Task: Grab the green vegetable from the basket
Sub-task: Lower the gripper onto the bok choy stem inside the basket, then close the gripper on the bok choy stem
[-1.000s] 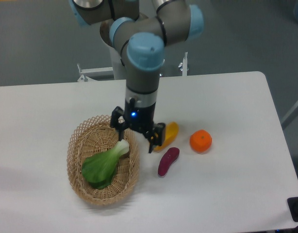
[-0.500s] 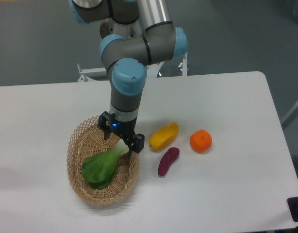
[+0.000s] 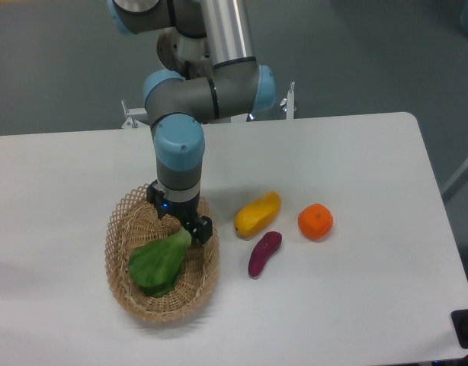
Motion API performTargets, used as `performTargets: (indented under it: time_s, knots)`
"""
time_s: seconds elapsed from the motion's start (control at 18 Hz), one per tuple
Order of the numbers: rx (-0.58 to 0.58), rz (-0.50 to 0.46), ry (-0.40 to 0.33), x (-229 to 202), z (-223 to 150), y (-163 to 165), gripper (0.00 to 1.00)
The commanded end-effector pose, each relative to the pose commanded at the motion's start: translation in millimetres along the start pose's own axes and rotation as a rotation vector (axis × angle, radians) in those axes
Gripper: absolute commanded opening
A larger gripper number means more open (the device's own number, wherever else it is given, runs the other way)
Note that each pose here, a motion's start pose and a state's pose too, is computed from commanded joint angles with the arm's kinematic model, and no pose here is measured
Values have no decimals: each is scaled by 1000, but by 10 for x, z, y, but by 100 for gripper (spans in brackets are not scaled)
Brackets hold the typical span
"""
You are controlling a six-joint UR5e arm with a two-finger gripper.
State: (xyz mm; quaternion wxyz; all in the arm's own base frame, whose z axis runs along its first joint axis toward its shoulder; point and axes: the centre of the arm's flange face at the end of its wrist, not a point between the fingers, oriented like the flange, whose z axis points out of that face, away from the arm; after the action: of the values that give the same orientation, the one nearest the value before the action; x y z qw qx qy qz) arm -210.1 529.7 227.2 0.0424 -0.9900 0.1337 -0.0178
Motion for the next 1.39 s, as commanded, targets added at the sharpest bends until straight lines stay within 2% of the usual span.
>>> performTargets:
  time_s: [0.67,0.72,0.78,0.94,1.06,1.39]
  knots:
    - [9,8,-21,-52,178,-59,98]
    - [9,7,-31,-61,170,-59,82]
    - [2,8,-37,-67,170,-52,71]
    - [-1,12,-45,-74,147,-50,45]
    - [1,10,-47,-79,139,-55,40]
    - [13,10,-60,-107,65,-88,39]
